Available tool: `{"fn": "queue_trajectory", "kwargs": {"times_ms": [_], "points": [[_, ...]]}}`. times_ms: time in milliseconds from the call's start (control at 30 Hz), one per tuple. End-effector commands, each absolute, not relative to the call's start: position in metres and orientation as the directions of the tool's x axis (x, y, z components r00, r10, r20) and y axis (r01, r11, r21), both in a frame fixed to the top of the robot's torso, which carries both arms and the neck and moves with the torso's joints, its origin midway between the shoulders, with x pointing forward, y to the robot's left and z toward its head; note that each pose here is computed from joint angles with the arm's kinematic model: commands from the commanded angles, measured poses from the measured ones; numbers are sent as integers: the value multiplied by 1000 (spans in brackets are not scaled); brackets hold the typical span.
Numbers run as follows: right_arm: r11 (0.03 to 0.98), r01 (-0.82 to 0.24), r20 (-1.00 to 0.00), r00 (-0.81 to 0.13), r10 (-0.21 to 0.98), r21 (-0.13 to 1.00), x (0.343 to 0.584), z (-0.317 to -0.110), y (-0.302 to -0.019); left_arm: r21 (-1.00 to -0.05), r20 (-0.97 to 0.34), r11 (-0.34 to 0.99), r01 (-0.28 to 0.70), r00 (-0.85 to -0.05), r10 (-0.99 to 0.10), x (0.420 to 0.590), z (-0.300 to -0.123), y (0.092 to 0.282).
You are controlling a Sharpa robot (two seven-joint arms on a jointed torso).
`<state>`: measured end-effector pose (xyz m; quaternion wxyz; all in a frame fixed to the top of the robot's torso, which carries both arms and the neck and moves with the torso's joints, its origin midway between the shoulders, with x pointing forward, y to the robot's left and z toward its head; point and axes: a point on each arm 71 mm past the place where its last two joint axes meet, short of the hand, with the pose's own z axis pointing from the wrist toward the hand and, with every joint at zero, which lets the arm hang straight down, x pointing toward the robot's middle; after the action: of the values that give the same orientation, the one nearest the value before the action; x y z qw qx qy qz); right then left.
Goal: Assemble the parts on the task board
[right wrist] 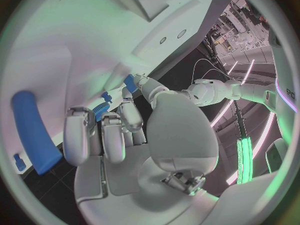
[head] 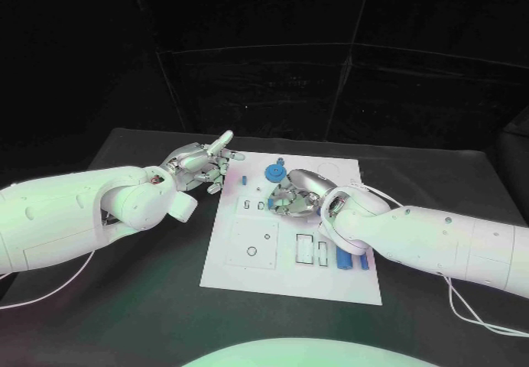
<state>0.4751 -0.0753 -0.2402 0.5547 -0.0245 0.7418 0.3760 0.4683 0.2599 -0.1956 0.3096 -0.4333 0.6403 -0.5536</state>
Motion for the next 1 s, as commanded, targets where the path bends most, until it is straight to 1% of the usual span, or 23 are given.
{"fn": "queue_trajectory", "kwargs": {"times_ms": [33, 733, 1000], "points": [[730, -452, -849, -392, 354, 513, 475, -242, -76, -978, 82, 16, -208, -454, -887, 468, -194, 258], [733, -467, -860, -384, 336, 495, 473, -242, -74, -977, 82, 18, -211, -454, -887, 468, -195, 258], [735, -473, -866, -377, 329, 486, 473, -241, -74, -977, 88, 15, -213, -466, -880, 468, -195, 257]]}}
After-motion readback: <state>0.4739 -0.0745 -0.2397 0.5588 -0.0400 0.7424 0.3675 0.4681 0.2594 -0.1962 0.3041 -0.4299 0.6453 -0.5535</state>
